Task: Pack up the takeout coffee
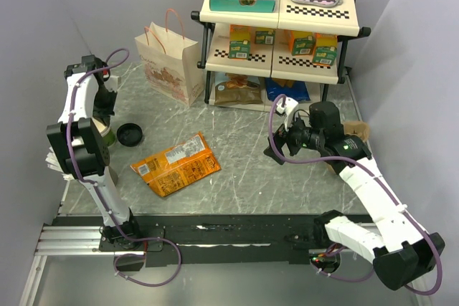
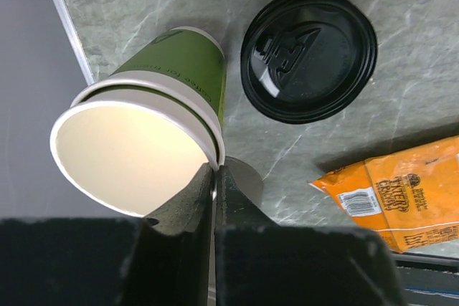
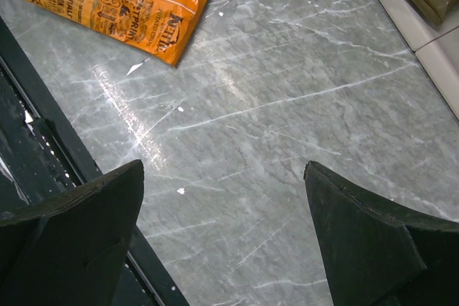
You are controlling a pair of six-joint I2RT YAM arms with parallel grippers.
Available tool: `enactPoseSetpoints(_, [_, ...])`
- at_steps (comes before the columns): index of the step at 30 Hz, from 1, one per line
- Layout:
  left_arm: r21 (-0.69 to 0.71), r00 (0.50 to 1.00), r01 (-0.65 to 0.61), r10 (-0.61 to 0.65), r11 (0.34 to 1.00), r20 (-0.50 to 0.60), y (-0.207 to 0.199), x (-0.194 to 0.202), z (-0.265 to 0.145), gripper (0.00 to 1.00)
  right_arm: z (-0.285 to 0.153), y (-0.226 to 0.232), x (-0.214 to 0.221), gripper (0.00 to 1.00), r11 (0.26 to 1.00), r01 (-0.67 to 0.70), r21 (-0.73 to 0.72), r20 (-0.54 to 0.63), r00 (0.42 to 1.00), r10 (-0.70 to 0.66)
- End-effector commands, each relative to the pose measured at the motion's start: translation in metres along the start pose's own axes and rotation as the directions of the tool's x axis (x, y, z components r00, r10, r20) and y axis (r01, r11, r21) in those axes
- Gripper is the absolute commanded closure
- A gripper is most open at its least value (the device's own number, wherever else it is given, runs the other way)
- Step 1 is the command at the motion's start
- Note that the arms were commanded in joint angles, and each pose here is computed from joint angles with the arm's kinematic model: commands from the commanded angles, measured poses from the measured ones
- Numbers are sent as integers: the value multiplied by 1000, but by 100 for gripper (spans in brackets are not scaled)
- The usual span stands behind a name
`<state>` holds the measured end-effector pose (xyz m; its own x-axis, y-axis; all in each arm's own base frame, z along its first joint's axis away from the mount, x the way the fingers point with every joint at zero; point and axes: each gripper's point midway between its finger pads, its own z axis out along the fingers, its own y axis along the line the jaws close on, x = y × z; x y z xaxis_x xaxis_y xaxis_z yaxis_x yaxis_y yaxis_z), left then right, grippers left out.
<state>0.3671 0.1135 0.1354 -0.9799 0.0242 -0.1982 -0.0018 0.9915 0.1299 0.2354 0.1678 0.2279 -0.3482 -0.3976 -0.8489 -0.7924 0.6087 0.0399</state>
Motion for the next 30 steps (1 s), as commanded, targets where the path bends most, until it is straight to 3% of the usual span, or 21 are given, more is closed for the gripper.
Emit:
enactPoseSetpoints(1, [-50,999,-14,16,999,35,12,-2,-22,96,2,-1,-10,2,1000,17,-2,29,999,-17])
enactPoseSetpoints(7, [-49,997,-11,15,999,75,14,-14,-43,99,4,-3,-12,2,1000,15,0,31,999,-15])
enactPoseSetpoints(16, [-60,999,-52,52,997,1,11,7,-28,99,6,-4,-13,2,1000,16,-3,27,1000,-16])
enactPoseSetpoints(20, [-109,994,-53,63,993,89,18,-12,-48,99,4,-4,-16,2,1000,20,1,35,999,-20])
enactPoseSetpoints(21, [-133,994,-67,77,989,73,21,-9,-42,99,4,-4,-17,2,1000,20,0,36,999,-19])
enactPoseSetpoints(23, [-53,993,-115,116,992,-1,-3,1,-49,99,5,-3,-16,2,1000,19,-4,32,999,-19])
enactPoseSetpoints(30, [-93,994,-106,107,990,4,1,3,-46,99,5,-4,-16,2,1000,17,-1,32,999,-17])
